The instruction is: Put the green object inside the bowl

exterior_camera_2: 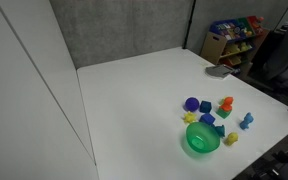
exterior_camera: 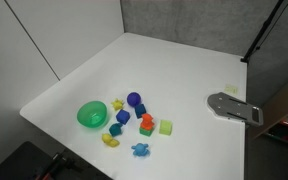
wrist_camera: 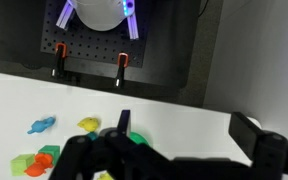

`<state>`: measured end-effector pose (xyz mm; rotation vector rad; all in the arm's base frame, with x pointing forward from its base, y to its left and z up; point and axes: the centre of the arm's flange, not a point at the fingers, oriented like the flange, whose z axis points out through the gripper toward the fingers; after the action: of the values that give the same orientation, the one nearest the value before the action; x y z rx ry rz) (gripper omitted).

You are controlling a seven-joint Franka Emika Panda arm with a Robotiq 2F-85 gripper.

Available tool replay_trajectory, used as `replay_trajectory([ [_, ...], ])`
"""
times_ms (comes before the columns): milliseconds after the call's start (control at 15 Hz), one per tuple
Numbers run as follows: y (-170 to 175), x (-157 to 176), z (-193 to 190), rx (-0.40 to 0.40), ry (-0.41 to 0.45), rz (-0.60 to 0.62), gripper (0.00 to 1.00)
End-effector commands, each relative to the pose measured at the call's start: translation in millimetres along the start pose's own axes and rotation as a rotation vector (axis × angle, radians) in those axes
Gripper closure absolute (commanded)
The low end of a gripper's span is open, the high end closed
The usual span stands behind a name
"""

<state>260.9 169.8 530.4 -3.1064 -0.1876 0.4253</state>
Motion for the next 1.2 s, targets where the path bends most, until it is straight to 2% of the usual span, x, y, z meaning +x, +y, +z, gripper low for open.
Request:
replay_trajectory([
  [0, -8, 21, -16, 0.016, 0.035, 0.011, 0.0],
  [400, -7, 68, -43, 0.089, 0.189, 0.064, 0.0],
  [600, 2, 100, -47, 0.109, 0.297, 0.136, 0.0],
  [867, 24, 142, -40, 0.105, 0.391, 0.261, 0.0],
  [1133, 54, 174, -11, 0.048, 0.409, 0.395, 0.0],
])
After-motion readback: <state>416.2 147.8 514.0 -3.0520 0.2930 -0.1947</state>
